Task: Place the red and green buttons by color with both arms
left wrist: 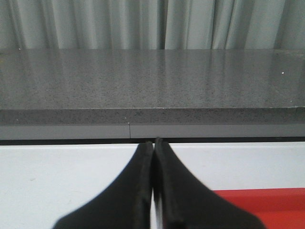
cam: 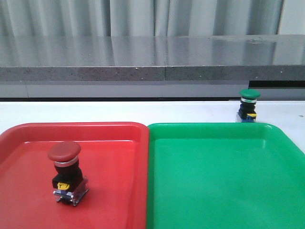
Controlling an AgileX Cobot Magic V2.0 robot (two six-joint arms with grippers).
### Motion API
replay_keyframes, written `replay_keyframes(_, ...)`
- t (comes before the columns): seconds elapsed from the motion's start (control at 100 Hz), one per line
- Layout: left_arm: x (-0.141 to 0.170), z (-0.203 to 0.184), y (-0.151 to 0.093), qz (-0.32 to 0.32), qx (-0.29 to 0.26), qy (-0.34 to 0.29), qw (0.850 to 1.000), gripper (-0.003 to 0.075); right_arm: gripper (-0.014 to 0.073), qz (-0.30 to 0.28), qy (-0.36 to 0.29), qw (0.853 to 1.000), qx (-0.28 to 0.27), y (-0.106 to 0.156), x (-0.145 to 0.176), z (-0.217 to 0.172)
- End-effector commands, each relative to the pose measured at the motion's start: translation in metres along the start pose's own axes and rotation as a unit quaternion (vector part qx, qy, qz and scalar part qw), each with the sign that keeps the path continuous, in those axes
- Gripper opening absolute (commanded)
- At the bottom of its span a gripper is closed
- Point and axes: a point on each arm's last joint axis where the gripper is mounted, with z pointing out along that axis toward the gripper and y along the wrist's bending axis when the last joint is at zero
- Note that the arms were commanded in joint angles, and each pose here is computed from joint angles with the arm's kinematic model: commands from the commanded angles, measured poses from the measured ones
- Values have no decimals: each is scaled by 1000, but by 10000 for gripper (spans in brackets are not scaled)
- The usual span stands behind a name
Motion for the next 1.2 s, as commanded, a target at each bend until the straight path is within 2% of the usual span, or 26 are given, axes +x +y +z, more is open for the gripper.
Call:
replay_keyframes(0.0, -15, -5, 0, 14, -3, -48, 999, -20, -64, -7, -54, 999, -5, 1, -14, -3)
replay_keyframes(0.26, -17, -23, 0, 14, -1, -93, 996, -20, -64, -7, -54, 999, -5, 1, -14, -3)
replay_keyframes(0.52, 10, -37, 1, 14, 0, -122, 992, -20, -64, -7, -54, 999, -5, 1, -14, -3)
replay_keyframes(0.85, 42, -35, 6, 7, -16, -127, 992, -20, -64, -7, -54, 999, -5, 1, -14, -3)
replay_keyframes(0.95, 56, -32, 8, 6, -26, -98, 995, -20, -64, -7, -54, 999, -5, 1, -14, -3)
replay_keyframes(1.19, 56, -31, 8, 6, -26, -91, 995, -20, -64, -7, -54, 999, -5, 1, -14, -3)
